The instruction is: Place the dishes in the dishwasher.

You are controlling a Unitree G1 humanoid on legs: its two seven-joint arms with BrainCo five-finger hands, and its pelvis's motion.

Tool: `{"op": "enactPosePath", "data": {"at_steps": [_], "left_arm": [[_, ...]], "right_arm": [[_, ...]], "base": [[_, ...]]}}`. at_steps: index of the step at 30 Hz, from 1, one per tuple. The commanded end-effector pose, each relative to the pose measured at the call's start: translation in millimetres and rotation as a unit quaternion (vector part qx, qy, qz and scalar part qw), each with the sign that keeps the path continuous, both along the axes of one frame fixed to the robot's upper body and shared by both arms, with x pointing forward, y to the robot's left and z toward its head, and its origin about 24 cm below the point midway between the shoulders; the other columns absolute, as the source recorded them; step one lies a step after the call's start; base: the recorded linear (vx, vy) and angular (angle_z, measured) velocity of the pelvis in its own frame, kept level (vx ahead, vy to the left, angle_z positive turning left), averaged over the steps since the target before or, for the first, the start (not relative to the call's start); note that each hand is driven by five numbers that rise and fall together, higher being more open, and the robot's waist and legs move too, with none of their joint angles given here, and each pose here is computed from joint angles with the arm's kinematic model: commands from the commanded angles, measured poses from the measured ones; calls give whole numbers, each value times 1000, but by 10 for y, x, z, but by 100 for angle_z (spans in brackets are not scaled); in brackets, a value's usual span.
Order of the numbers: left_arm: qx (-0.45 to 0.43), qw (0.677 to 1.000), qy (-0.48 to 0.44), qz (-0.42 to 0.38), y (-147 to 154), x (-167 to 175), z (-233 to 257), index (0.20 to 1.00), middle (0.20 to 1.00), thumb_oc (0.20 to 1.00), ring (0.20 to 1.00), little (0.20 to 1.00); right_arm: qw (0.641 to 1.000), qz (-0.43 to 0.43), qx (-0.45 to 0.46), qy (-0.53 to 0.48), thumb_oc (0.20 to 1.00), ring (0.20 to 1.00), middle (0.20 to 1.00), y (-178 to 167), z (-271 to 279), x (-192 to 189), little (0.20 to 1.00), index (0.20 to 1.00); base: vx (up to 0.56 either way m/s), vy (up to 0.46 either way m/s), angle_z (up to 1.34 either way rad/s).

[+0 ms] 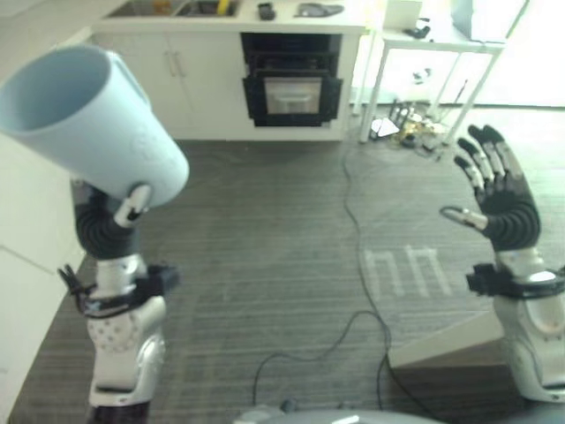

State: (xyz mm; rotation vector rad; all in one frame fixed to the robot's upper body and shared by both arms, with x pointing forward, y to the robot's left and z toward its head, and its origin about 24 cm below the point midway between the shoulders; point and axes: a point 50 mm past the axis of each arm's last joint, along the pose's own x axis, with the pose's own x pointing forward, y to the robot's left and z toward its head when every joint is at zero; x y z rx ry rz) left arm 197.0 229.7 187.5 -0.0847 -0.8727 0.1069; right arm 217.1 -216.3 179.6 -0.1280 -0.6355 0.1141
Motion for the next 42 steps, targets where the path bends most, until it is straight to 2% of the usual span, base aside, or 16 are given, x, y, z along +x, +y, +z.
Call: {"op": "enactPosePath", "data": {"at_steps": [1,10,11,15,22,27,36,42], "left_arm": [[5,998,-54,-13,-10,-35,161,200,200,200,200,200],[7,998,-60,-15,1,-10,179,200,200,200,200,200],[27,998,-36,-37,-36,-5,56,200,200,200,200,200],[36,998,-31,-41,-63,15,36,200,200,200,200,200],[21,999,-23,-36,21,-25,8,200,200,200,200,200],[2,997,-24,-68,-28,-21,-22,200,200,200,200,200],[-13,998,-2,-57,24,-38,-166,200,200,200,200,200],[18,997,-21,-78,-30,64,-5,200,200,200,200,200]], "right_arm": [[999,0,-13,-46,1000,1000,1000,8,129,-111,1000,1000],[999,3,-10,-39,1000,1000,1000,27,92,-99,1000,1000],[999,41,-29,7,1000,1000,1000,48,-86,-133,1000,1000],[999,35,-12,12,1000,1000,1000,43,-89,-107,1000,1000],[999,35,-18,21,1000,1000,1000,44,-119,-119,1000,1000],[999,26,-32,24,1000,1000,1000,-6,-145,-110,1000,1000],[997,58,-50,34,1000,1000,1000,-44,-134,-74,1000,1000],[998,43,-39,17,1000,1000,1000,-2,-77,-85,1000,1000]], "base": [[-133,26,6],[-25,41,-12],[0,0,0],[33,-48,-7],[49,-115,-2],[45,-115,14],[294,295,-6],[224,316,-16]]}}
